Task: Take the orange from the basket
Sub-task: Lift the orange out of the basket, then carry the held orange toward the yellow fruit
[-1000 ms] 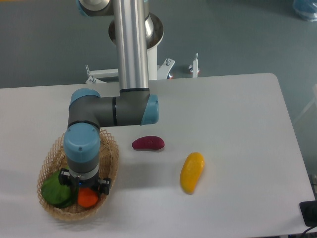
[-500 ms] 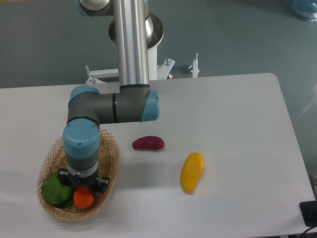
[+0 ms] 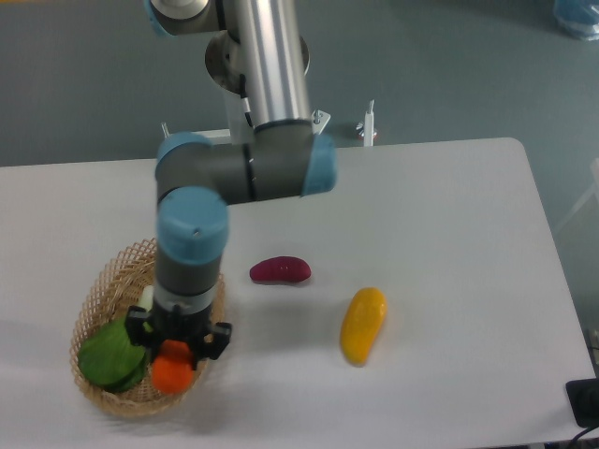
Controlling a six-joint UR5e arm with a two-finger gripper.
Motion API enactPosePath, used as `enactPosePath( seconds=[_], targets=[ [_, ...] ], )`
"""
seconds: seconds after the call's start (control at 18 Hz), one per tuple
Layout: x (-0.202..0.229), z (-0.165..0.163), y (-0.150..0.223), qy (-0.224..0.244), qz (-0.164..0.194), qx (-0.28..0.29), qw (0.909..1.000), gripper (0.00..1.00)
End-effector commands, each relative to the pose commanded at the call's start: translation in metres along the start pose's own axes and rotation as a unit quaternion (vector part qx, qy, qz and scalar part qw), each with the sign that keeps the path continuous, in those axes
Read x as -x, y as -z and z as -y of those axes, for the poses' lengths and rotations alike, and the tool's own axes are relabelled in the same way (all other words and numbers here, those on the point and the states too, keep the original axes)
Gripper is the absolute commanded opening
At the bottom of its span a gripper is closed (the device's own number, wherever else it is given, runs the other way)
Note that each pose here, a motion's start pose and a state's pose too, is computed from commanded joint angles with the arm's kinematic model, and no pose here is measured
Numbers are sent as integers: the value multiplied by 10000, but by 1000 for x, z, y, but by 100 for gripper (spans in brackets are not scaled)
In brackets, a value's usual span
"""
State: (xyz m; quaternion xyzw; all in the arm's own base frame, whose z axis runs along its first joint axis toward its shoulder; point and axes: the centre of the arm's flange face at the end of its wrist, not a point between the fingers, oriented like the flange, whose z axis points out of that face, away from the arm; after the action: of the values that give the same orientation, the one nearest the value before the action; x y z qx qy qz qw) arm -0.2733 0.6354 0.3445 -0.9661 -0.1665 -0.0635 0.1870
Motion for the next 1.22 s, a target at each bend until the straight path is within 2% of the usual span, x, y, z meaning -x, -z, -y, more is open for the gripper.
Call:
enactPosePath(
  seconds=[0.44,0.78,1.0,1.22],
  targets=[
    [90,-6,47,-144,434,-234,9987,54],
    [164,-26,72,-642,718,-185,9952,54],
    [196,-39,79,-1075,1004,48,9891,55],
    [216,-55,77,-1593,1252,492,9780,55]
  ],
)
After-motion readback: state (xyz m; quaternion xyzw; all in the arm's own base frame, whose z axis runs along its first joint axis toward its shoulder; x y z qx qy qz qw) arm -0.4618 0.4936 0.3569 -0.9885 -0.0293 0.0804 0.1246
